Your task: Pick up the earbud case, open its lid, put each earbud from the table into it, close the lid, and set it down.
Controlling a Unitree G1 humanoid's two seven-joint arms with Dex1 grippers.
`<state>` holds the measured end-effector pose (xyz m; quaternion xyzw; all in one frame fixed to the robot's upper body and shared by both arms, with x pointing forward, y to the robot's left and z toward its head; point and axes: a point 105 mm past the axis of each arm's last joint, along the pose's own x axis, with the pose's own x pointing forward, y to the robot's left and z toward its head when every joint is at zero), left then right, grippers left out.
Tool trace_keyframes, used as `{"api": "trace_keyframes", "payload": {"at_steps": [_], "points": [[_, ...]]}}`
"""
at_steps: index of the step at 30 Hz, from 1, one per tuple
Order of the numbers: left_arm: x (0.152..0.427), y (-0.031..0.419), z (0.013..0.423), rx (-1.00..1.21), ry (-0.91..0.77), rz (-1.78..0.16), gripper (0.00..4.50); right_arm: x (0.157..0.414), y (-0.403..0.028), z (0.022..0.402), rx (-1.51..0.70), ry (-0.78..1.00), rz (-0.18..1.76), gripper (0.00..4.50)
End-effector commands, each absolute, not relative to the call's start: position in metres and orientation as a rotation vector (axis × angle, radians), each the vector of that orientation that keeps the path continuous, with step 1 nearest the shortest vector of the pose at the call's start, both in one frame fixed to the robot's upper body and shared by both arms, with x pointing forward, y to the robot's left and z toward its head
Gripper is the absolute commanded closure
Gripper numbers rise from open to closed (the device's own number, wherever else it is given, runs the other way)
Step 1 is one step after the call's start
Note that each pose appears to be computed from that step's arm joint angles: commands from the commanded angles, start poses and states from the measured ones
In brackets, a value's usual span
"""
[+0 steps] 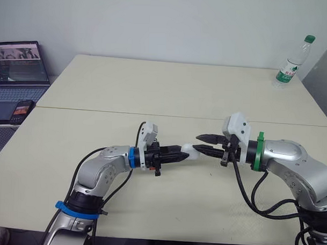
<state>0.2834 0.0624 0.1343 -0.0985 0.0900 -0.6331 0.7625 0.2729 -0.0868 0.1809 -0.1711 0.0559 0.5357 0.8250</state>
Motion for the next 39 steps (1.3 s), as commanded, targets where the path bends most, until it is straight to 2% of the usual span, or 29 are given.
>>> {"api": "trace_keyframes", "payload": {"at_steps": [1,6,25,34,37,39], "points": [[0.280,0.060,0.146,-0.191,0.139,-1.402,3.73,0.273,-0.086,0.188,-0.420,0.073,1.149,1.90],[0.278,0.060,0.146,-0.193,0.135,-1.414,3.73,0.274,-0.088,0.184,-0.438,0.099,1.151,0.09],[0.271,0.059,0.140,-0.159,0.155,-1.453,3.73,0.300,-0.099,0.193,-0.414,0.099,0.995,0.04],[0.270,0.062,0.138,-0.175,0.166,-1.444,3.73,0.323,-0.113,0.229,-0.312,-0.030,0.842,0.04],[0.271,0.064,0.140,-0.181,0.147,-1.419,3.73,0.327,-0.130,0.230,-0.301,0.008,0.804,0.04],[0.273,0.066,0.142,-0.172,0.133,-1.391,3.73,0.329,-0.147,0.218,-0.322,0.107,0.767,0.04]]}}
